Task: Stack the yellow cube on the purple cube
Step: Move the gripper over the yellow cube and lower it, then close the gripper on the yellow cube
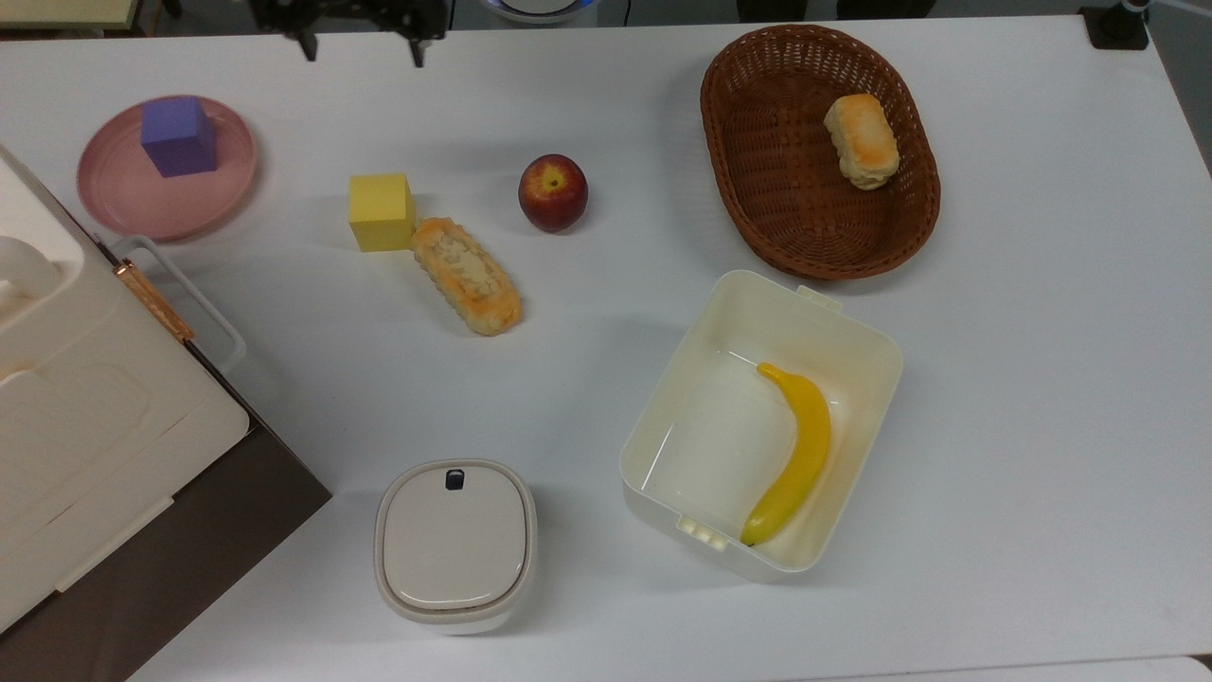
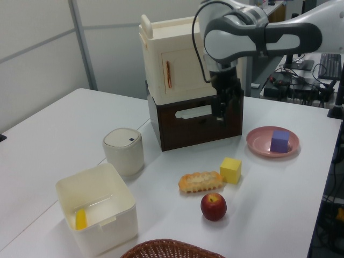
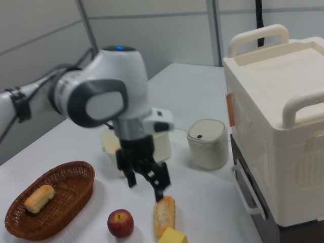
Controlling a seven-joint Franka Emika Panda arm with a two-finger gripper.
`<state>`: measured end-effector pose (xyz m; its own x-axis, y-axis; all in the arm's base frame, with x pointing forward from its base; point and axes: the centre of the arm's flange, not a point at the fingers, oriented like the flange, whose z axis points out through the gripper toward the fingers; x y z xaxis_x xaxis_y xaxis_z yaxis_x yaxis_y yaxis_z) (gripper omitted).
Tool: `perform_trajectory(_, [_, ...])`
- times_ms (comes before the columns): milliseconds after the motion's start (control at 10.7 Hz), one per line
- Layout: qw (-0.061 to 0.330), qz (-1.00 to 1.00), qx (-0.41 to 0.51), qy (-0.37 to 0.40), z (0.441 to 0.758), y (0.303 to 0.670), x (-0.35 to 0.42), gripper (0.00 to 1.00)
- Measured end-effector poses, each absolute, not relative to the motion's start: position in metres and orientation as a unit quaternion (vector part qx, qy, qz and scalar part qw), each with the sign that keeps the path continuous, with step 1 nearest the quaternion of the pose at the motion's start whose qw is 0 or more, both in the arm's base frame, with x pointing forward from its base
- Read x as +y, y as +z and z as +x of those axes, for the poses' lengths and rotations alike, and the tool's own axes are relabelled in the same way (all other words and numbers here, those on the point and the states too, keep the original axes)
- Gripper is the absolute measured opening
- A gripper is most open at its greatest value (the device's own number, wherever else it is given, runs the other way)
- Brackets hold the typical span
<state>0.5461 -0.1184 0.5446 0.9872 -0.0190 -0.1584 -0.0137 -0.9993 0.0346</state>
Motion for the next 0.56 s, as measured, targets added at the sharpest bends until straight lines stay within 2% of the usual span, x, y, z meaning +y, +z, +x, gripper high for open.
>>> perform_trajectory(187, [0.01, 0.996, -0.005, -0.091, 0.55, 0.509, -0.154, 1.0])
perform_trajectory(562, [0.028, 0.995, 0.008, -0.093, 0.564, 0.413, -0.163, 1.0])
